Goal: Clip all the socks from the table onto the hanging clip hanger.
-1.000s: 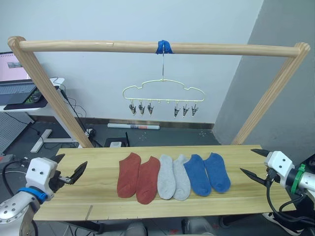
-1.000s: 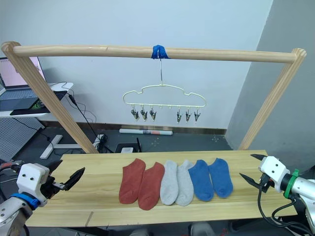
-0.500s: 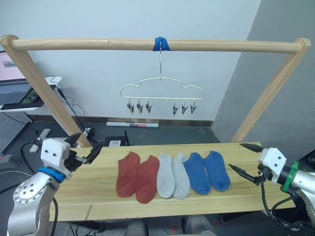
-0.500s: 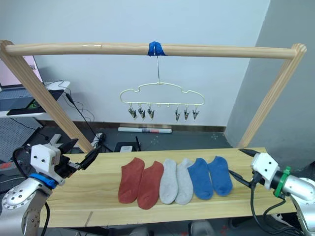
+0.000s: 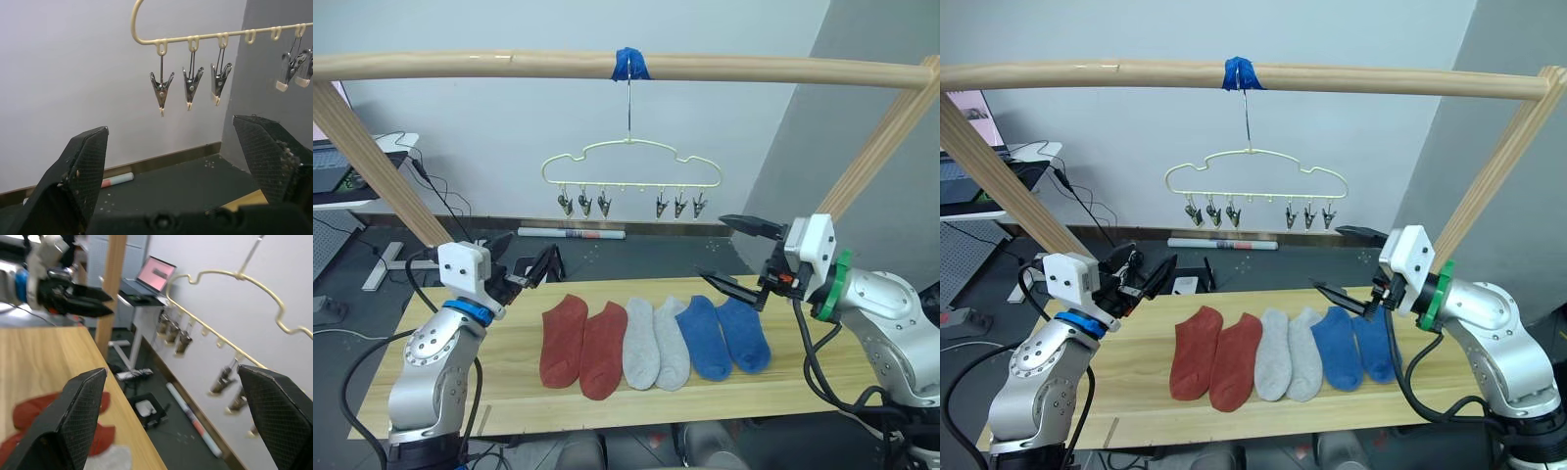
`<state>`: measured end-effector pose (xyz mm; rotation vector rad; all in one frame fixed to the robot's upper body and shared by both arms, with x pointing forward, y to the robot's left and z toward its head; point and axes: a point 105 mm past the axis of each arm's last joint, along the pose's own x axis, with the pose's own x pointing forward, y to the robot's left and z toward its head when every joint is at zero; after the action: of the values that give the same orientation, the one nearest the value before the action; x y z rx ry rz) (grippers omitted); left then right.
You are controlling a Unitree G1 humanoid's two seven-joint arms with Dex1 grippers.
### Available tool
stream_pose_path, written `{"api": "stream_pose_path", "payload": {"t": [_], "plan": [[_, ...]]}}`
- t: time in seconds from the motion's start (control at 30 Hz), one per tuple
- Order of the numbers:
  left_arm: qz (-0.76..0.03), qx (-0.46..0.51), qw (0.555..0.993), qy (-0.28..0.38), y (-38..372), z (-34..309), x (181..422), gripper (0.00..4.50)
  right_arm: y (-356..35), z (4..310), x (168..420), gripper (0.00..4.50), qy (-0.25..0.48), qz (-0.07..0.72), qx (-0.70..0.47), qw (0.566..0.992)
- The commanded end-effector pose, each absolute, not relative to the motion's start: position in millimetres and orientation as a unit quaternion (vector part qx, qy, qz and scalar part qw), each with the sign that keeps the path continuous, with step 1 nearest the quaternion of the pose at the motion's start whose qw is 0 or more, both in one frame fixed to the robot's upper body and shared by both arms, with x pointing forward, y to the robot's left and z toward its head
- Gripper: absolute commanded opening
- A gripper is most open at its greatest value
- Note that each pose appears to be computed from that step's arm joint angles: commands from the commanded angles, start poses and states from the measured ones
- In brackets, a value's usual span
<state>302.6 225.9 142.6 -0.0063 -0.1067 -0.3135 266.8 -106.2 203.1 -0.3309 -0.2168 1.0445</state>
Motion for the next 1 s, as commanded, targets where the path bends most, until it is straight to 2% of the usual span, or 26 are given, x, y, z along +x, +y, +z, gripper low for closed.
{"api": "stream_pose_path", "payload": {"t": [0.03,0.67,0.7,0.9,1.0], "plan": [[-0.149,0.006,0.984,-0.094,225,166,303,4.5,-95,219,265,4.47,-0.13,0.51,-0.154,0.836],[-0.15,-0.006,0.98,-0.127,215,182,311,4.5,-67,251,261,4.47,-0.173,0.544,-0.153,0.806],[-0.152,-0.008,0.98,-0.128,214,182,313,4.11,-65,252,261,4.5,-0.175,0.545,-0.152,0.805],[-0.145,-0.009,0.978,-0.149,213,191,321,2.51,-56,255,261,4.5,-0.172,0.551,-0.15,0.803],[-0.139,-0.007,0.977,-0.162,213,197,324,2.51,-53,256,261,4.5,-0.166,0.551,-0.146,0.805]]}}
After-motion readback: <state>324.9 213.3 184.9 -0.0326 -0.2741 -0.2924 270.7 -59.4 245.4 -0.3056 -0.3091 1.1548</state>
